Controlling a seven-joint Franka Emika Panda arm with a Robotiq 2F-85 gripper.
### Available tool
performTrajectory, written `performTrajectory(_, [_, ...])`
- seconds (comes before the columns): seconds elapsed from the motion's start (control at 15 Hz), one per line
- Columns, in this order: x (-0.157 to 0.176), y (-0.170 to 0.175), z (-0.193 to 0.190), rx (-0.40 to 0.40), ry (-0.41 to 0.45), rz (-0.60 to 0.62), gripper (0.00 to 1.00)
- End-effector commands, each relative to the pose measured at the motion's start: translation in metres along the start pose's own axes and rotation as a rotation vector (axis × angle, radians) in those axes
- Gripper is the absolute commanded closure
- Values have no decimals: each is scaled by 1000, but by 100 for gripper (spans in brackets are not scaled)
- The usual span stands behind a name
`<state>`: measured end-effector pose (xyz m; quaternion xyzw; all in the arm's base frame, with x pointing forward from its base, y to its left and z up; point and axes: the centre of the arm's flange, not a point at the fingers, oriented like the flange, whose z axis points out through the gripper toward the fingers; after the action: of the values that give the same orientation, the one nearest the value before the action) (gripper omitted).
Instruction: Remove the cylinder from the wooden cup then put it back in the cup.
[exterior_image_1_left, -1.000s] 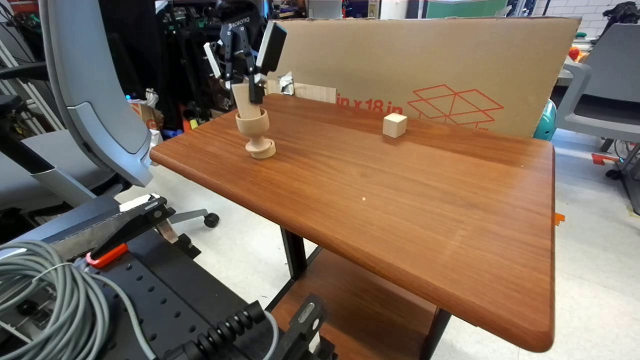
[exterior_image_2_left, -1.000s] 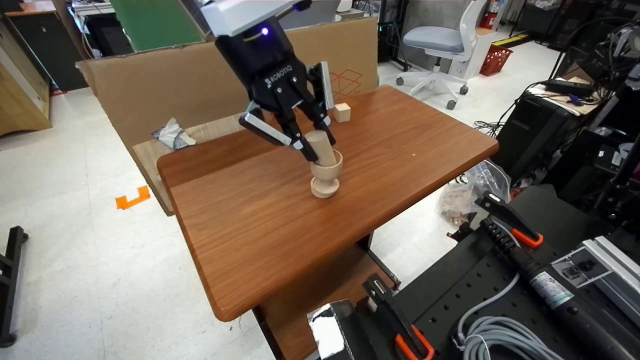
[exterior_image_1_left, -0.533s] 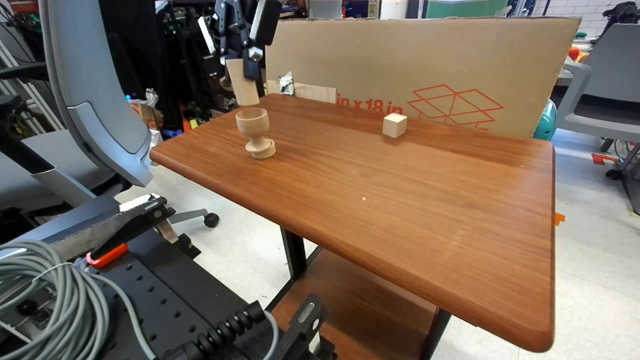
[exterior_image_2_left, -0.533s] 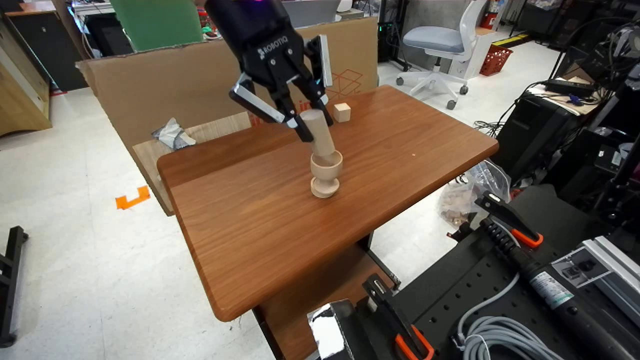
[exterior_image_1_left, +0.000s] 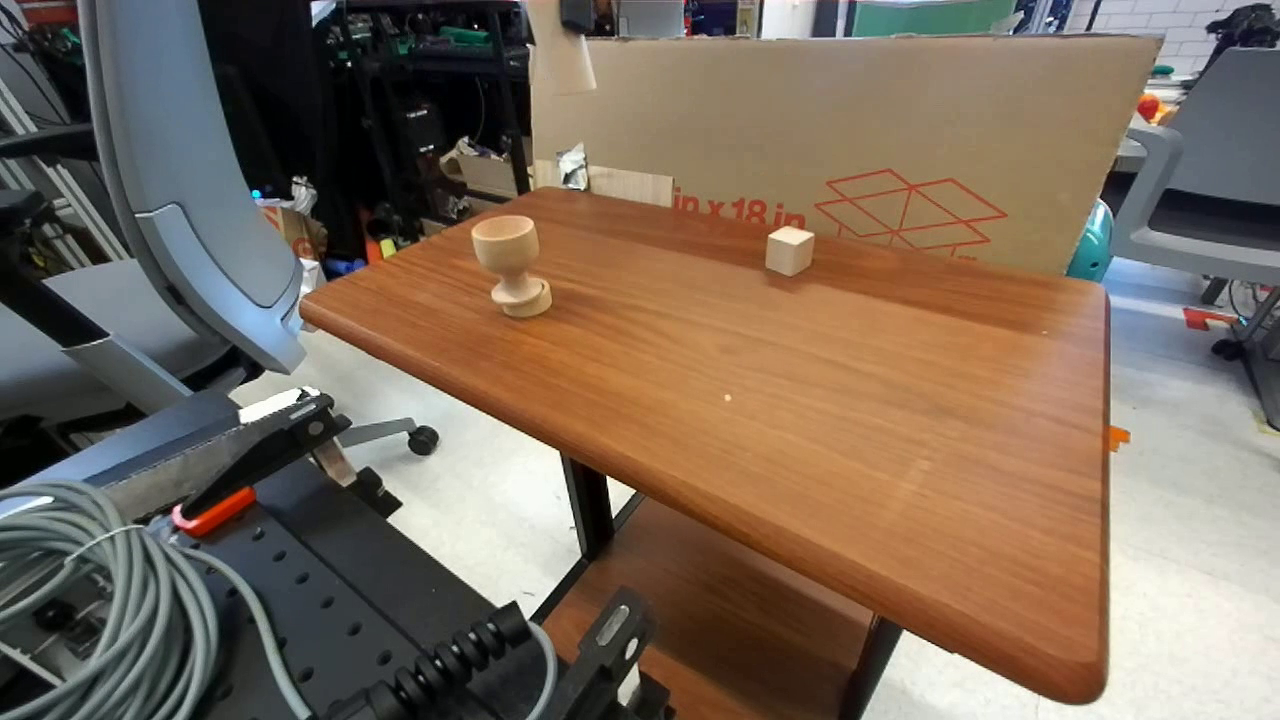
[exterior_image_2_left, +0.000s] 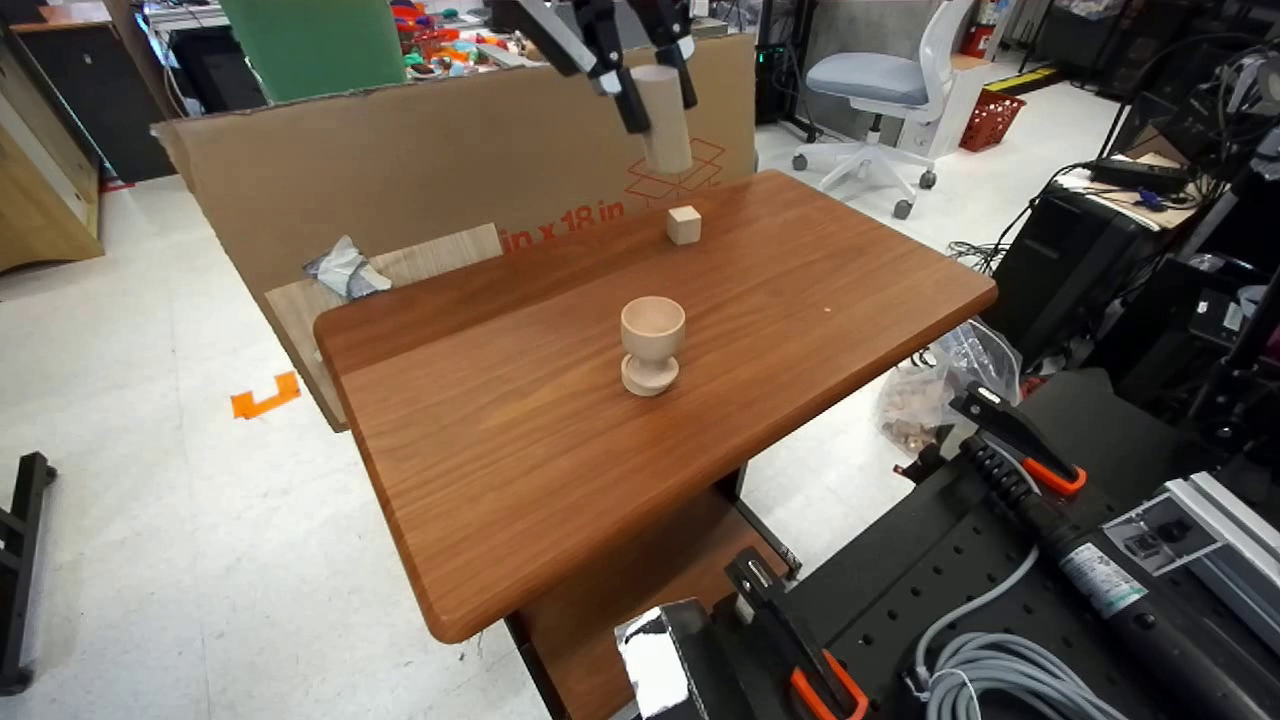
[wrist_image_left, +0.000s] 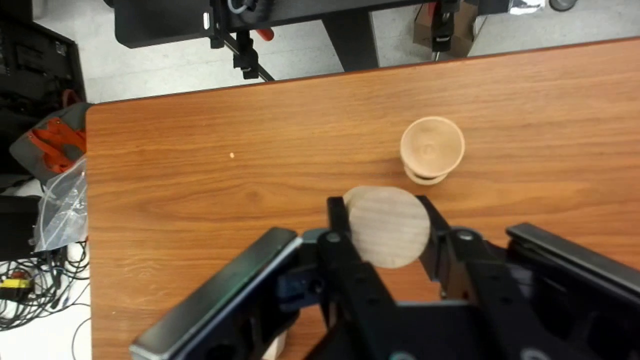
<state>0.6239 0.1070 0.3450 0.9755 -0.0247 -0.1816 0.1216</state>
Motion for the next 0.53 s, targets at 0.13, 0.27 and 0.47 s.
performTrajectory(0.13, [51,57,9,56,36,157,90])
performTrajectory(0.27, [68,62,27,59,28,178,90])
performTrajectory(0.47, [88,54,60,70,-18,171,90])
